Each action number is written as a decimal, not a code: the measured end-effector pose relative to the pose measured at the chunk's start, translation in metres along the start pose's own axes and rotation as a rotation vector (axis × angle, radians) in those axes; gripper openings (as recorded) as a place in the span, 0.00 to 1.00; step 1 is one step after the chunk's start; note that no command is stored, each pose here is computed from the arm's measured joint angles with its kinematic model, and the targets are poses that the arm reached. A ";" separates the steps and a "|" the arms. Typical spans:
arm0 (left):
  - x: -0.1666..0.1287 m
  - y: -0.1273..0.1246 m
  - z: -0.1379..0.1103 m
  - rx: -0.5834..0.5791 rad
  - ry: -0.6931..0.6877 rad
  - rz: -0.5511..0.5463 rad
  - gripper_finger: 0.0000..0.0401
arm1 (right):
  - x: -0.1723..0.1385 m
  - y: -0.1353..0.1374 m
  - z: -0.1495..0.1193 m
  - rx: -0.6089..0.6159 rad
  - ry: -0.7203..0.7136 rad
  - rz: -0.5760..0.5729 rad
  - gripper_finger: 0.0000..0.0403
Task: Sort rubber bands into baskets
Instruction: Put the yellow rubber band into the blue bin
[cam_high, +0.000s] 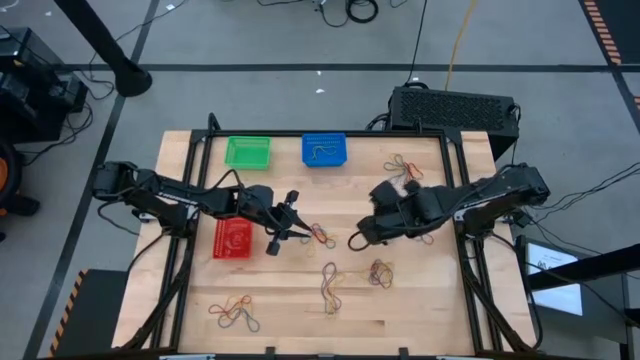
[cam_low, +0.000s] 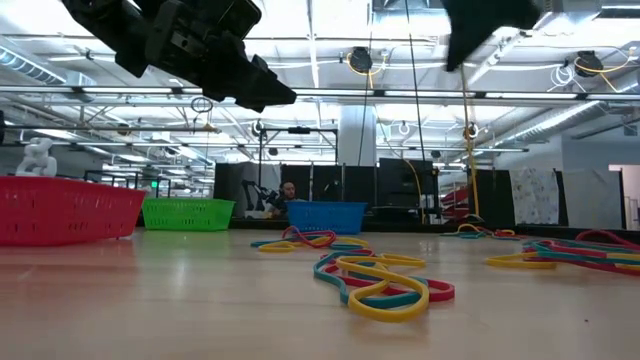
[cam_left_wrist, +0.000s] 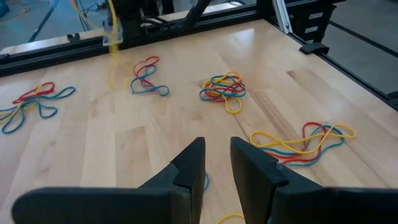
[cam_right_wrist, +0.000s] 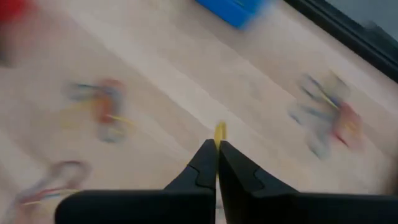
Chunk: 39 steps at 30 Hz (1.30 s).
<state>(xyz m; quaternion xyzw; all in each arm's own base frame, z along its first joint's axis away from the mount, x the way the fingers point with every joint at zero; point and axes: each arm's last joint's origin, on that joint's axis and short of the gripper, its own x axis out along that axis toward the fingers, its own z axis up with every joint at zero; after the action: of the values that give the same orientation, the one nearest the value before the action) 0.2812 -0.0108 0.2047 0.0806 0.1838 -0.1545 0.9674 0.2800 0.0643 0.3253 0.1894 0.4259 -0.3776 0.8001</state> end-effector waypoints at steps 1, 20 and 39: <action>0.000 0.000 0.001 0.003 -0.010 0.003 0.21 | -0.001 0.006 0.002 -0.029 -0.028 0.050 0.00; 0.040 -0.007 -0.006 0.013 -0.206 -0.001 0.56 | 0.030 0.080 0.010 -0.348 -0.193 0.402 0.00; 0.060 -0.017 -0.005 -0.014 -0.237 -0.042 0.59 | 0.039 0.082 0.015 -0.355 -0.224 0.392 0.00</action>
<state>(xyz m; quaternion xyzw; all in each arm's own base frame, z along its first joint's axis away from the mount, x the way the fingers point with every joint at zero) 0.3271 -0.0415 0.1760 0.0511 0.0708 -0.1818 0.9794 0.3650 0.0904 0.3005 0.0824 0.3497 -0.1538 0.9205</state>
